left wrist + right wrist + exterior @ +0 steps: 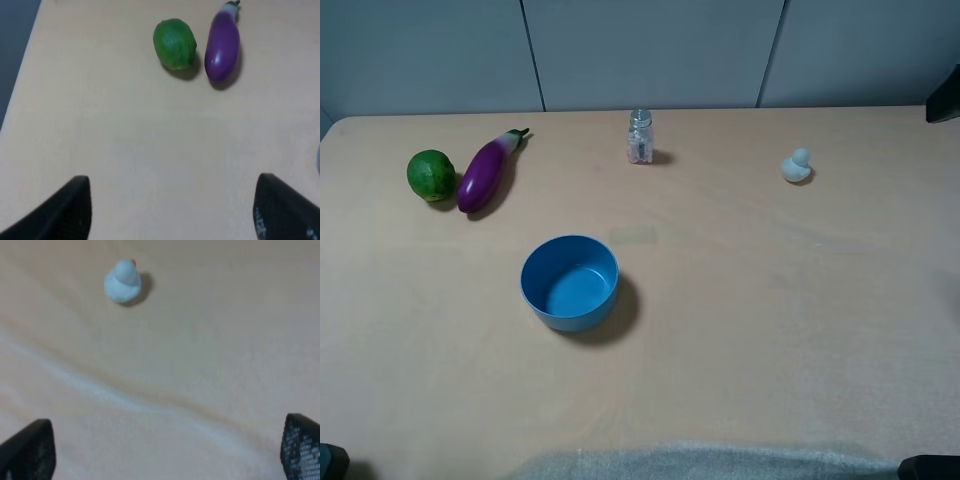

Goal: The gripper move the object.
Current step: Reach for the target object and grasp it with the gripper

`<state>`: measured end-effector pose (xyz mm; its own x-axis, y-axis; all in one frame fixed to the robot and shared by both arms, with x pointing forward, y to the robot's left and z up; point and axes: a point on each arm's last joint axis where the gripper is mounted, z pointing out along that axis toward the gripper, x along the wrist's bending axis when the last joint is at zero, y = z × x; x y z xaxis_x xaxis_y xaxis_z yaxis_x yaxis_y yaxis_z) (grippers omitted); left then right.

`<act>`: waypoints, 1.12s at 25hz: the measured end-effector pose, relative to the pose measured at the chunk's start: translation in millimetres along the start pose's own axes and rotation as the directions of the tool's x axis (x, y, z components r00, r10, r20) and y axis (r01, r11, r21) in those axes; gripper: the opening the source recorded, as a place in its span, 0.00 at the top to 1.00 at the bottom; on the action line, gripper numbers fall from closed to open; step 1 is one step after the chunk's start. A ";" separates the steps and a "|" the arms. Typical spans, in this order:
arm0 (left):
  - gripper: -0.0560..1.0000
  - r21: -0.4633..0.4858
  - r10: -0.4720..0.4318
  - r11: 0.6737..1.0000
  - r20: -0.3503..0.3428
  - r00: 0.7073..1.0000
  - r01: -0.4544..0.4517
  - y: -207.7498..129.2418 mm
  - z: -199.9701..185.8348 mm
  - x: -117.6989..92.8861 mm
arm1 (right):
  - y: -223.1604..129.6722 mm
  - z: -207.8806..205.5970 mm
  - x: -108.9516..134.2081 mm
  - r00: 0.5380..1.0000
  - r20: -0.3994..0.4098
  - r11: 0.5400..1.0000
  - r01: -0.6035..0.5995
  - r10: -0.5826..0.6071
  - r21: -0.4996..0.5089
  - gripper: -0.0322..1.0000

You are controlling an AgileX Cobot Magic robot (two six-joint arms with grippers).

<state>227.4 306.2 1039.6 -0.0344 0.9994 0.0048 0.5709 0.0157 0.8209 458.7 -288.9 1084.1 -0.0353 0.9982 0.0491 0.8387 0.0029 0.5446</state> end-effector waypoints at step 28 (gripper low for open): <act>0.25 0.000 0.000 1.000 0.000 1.000 0.000 0.0 0.0 0.0 | 116.5 99.6 132.4 0.945 -0.210 0.968 0.246 -0.251 -0.053 0.31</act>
<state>227.4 306.2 1039.6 -0.0344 0.9994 0.0048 0.5709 0.0157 0.8209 605.8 -150.4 1070.7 -0.3582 0.9297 0.0854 0.7742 0.2446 0.5837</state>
